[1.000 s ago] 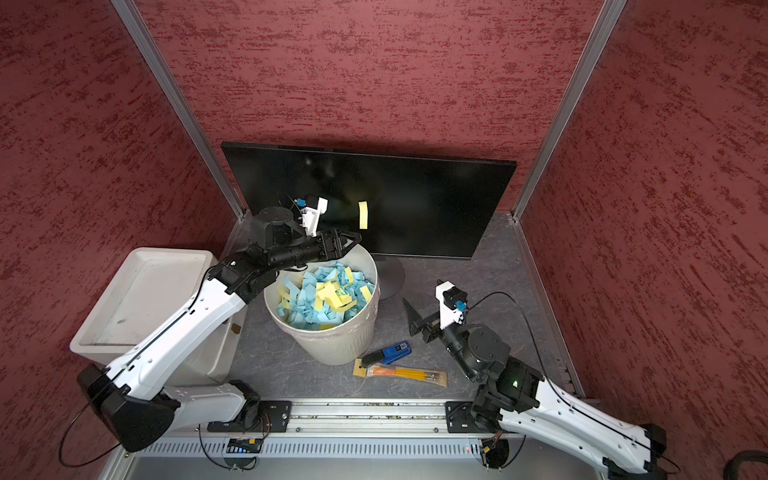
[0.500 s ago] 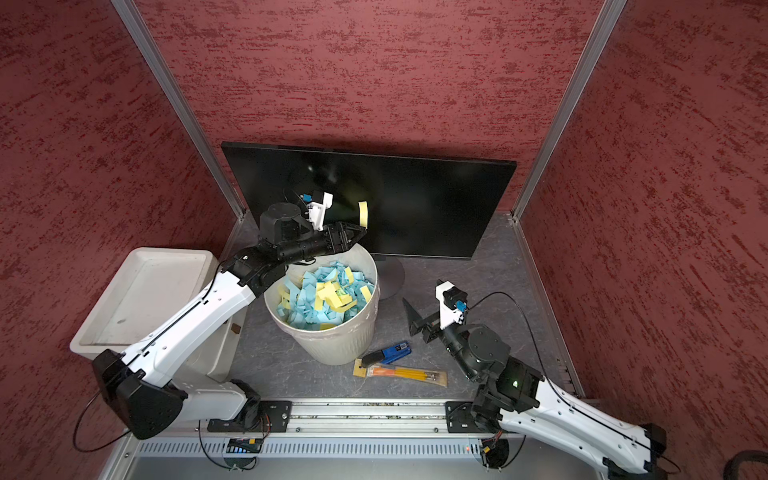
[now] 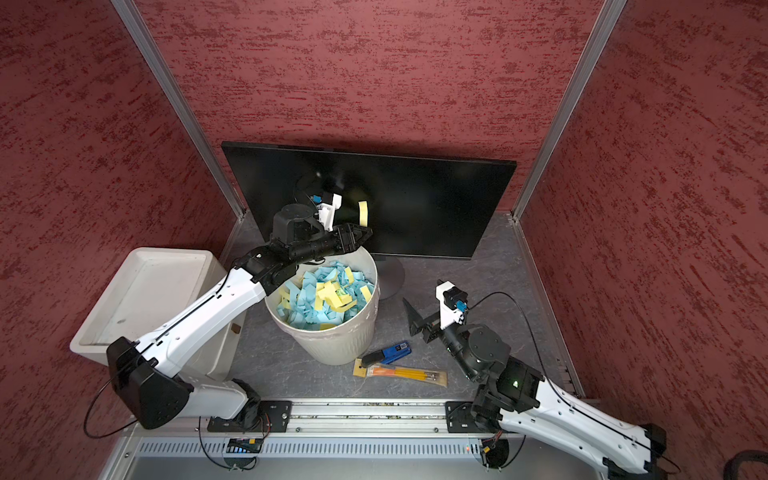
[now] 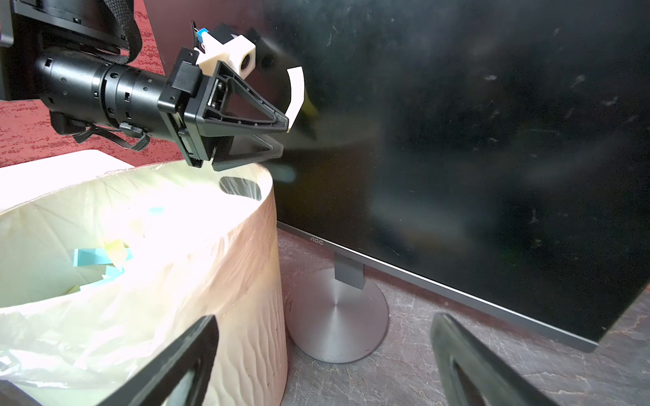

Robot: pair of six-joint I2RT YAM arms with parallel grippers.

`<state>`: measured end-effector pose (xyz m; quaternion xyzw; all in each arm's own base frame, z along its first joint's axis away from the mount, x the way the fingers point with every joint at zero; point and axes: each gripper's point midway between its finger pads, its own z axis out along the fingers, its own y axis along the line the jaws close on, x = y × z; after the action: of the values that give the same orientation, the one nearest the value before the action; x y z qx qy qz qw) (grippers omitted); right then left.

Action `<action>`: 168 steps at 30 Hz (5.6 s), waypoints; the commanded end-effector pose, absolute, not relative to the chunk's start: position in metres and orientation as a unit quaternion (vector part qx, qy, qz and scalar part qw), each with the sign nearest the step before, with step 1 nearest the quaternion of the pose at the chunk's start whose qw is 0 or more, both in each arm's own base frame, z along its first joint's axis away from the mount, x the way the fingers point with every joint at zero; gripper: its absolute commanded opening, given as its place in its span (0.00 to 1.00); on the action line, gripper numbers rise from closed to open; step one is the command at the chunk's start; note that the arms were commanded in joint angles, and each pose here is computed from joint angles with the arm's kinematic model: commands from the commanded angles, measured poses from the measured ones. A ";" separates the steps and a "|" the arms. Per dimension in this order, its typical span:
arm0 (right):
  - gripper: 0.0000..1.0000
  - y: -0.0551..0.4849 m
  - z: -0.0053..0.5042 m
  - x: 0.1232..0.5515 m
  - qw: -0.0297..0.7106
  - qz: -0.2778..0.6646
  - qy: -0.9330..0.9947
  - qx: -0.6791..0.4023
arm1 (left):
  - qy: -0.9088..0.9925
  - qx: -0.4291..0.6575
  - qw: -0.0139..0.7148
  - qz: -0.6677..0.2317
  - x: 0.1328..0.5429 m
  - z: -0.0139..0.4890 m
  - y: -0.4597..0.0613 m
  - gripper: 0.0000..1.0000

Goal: Remove the sticky note from the monitor
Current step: Tear off the sticky note from the monitor, then place the sticky note in the trash bin, then reset both arms

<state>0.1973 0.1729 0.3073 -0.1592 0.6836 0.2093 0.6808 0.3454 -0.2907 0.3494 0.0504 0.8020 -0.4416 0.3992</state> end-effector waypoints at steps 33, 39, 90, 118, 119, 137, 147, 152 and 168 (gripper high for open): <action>0.99 0.165 0.307 0.201 0.686 0.196 0.686 -0.144 | 0.788 0.042 0.432 -0.436 0.350 0.365 -0.287 0.00; 0.98 0.165 0.307 0.201 0.686 0.195 0.686 -0.145 | 0.788 0.044 0.433 -0.436 0.340 0.366 -0.284 0.00; 0.99 0.165 0.306 0.201 0.685 0.196 0.687 -0.142 | 0.827 0.038 0.432 -0.358 0.201 0.322 -0.208 0.35; 0.98 0.150 0.301 0.211 0.698 0.139 0.692 -0.121 | 0.780 -0.006 0.558 -0.285 0.193 0.384 -0.115 1.00; 0.98 0.148 0.301 0.211 0.699 0.135 0.692 -0.119 | 0.778 -0.012 0.564 -0.276 0.192 0.384 -0.109 1.00; 0.98 0.096 0.287 0.233 0.731 -0.006 0.682 -0.023 | 0.718 -0.142 0.680 -0.045 0.195 0.353 0.000 1.00; 0.98 0.049 0.238 0.268 0.698 -0.069 0.710 0.066 | 0.702 -0.138 0.698 0.028 0.232 0.321 0.002 1.00; 0.98 0.026 0.218 0.281 0.685 -0.100 0.715 0.096 | 0.726 -0.182 0.662 0.024 0.253 0.296 0.020 1.00; 0.98 0.009 0.185 0.317 0.682 -0.102 0.718 0.097 | 0.753 -0.247 0.610 -0.024 0.308 0.212 0.069 1.00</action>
<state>0.3113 0.0069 0.1769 0.0909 0.7360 -0.1295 0.6583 0.2998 0.0673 0.2082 -0.2535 0.7665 -0.0055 0.5901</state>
